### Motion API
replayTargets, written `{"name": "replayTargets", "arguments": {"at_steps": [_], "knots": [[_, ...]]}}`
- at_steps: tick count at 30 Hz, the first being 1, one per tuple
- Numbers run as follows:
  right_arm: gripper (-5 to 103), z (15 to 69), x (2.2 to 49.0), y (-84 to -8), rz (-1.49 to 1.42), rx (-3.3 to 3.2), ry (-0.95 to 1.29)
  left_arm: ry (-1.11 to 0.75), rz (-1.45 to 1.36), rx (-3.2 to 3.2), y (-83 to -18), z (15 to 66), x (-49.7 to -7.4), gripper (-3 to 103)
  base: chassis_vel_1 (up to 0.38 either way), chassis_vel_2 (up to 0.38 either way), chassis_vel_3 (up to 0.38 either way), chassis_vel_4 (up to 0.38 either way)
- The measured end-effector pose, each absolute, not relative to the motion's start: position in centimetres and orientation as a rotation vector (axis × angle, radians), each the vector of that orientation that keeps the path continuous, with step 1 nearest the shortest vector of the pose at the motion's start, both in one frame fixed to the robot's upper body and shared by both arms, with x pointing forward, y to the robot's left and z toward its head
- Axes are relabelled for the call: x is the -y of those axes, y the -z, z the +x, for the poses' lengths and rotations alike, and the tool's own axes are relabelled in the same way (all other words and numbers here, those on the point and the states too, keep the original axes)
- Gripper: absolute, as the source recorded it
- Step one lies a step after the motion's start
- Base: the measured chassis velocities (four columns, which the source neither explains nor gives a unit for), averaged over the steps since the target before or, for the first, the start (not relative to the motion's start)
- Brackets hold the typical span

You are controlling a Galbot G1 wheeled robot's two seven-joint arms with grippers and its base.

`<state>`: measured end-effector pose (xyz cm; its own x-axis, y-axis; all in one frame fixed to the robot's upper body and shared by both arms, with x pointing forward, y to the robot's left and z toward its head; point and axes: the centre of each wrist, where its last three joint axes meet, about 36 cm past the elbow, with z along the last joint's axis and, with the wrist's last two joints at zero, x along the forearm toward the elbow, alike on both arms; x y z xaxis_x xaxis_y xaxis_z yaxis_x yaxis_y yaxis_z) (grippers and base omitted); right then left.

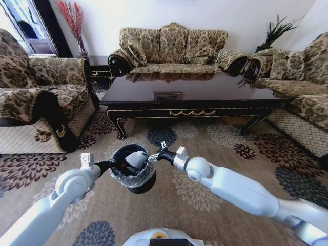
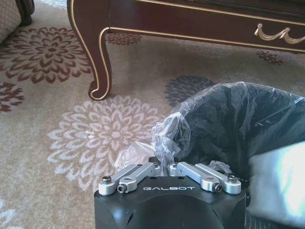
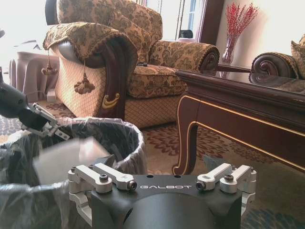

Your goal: Move to the front of the table and pick up the trash from the floor, then place it into the trash bin.

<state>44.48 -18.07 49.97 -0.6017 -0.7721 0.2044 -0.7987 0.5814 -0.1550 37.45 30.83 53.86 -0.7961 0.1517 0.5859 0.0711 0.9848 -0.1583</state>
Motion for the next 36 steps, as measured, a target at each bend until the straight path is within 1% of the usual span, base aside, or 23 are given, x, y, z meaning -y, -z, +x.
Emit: {"name": "replayTargets", "arguments": {"at_steps": [5,11,15,20,24,25,26,28,29,31,36], "knots": [[100,43.2,20.2,-51.1,1.332,2.681,-0.395,-0.177,-0.155,2.501,-53.9,37.5,-31.0,3,0.0,0.0,0.0,0.0],[100,42.0,21.8,-51.4,1.282,2.702,-0.387,-0.193,-0.152,2.5,-53.7,37.4,-30.9,3,0.0,0.0,0.0,0.0],[100,42.1,24.0,-51.8,1.158,2.791,-0.377,-0.243,-0.054,2.473,-51.8,37.9,-32.1,3,0.0,0.0,0.0,0.0],[100,42.5,25.3,-52.2,1.064,2.851,-0.362,-0.305,0.016,2.46,-50.8,38.2,-32.9,3,0.0,0.0,0.0,0.0],[100,41.9,26.2,-51.1,0.863,2.898,-0.334,-0.411,0.128,2.429,-49.0,38.6,-33.3,3,0.0,0.0,0.0,0.0],[100,41.9,26.2,-51.1,0.863,2.898,-0.334,-0.411,0.128,2.429,-49.0,38.6,-33.3,3,0.0,0.0,0.0,0.0],[100,41.4,26.1,-50.3,0.732,2.897,-0.316,-0.426,0.194,2.416,-47.6,38.6,-33.2,3,0.0,0.0,0.0,0.0],[100,40.7,25.9,-49.5,0.558,2.86,-0.281,-0.399,0.252,2.414,-45.8,38.6,-32.8,3,0.0,0.0,0.0,0.0],[100,40.7,25.9,-49.5,0.558,2.86,-0.281,-0.399,0.252,2.414,-45.8,38.6,-32.8,3,0.0,0.0,0.0,0.0],[100,40.0,25.9,-48.6,0.449,2.815,-0.266,-0.378,0.289,2.409,-44.2,38.9,-32.8,3,0.0,0.0,0.0,0.0],[100,39.0,26.6,-47.0,0.396,2.787,-0.284,-0.379,0.316,2.392,-42.8,40.2,-33.4,3,0.0,0.0,0.0,0.0]]}}
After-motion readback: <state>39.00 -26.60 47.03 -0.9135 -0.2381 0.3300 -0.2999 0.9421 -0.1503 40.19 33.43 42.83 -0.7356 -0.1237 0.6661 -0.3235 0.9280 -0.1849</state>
